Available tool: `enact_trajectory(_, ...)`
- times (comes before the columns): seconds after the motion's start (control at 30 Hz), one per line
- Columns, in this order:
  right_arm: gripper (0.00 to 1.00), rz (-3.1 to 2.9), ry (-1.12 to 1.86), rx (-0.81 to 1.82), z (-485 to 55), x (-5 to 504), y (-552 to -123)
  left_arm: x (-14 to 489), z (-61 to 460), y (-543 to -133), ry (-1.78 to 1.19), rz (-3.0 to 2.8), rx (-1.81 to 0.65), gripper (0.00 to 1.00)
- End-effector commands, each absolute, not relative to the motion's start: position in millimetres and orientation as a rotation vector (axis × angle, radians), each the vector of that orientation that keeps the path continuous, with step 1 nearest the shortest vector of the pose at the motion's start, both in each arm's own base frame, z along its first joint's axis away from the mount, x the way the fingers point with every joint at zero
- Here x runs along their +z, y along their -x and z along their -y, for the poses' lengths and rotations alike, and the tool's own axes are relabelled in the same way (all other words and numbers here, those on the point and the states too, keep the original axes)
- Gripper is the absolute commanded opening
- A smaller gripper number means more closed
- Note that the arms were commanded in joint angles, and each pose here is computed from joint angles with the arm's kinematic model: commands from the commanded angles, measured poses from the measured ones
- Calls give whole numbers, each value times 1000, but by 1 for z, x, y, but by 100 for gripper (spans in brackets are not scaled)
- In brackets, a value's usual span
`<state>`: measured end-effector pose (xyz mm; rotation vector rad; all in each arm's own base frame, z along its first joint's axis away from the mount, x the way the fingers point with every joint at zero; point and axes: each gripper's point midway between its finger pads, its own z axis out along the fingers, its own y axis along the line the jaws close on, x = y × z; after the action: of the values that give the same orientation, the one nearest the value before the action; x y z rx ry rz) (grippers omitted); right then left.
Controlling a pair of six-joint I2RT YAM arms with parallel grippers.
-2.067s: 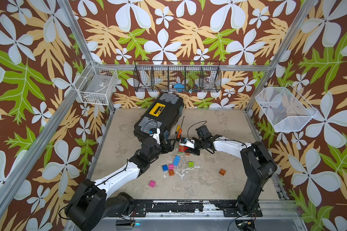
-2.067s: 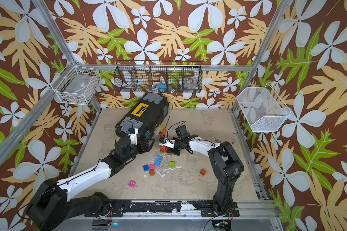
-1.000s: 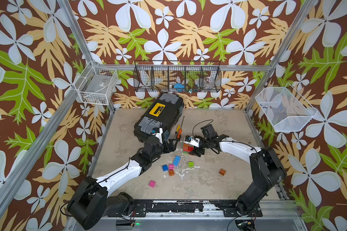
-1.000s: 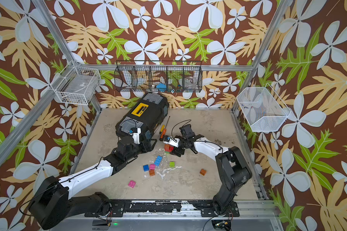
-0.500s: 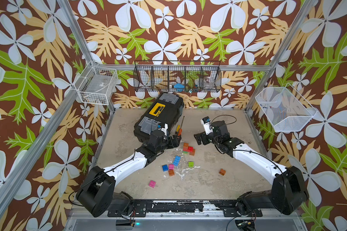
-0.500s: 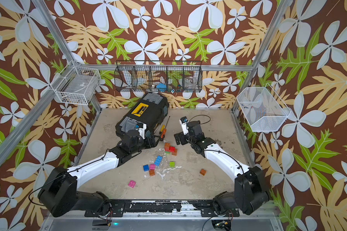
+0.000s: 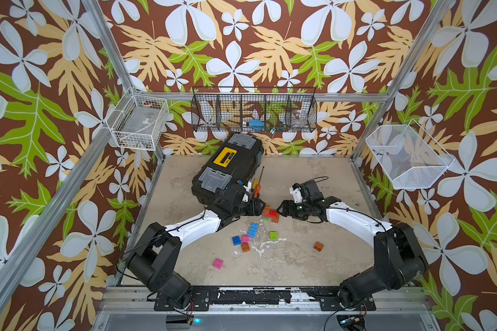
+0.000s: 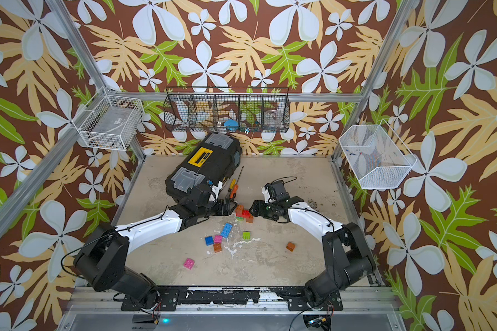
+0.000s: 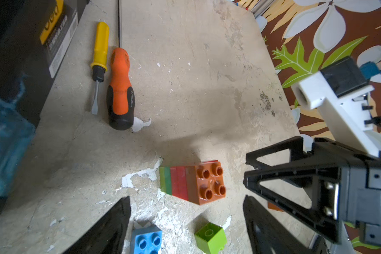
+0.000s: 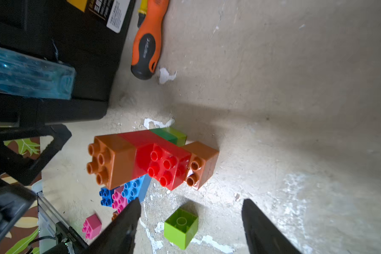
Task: Assemble the letter h with lego
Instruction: Assemble the lego brick with the lego brick.
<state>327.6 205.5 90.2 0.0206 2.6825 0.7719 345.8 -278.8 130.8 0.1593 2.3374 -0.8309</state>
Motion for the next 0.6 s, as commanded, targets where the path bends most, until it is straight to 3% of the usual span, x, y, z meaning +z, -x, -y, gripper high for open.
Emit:
enact_trajectory(0.0, 73, -2708, -15, 786, -210, 84, -327, 126, 281, -347, -202, -2347, -818, 85)
enact_trajectory(0.57, 63, -2805, -69, 654, -201, 41, -328, 79, 282, -345, -202, -2474, -743, 84)
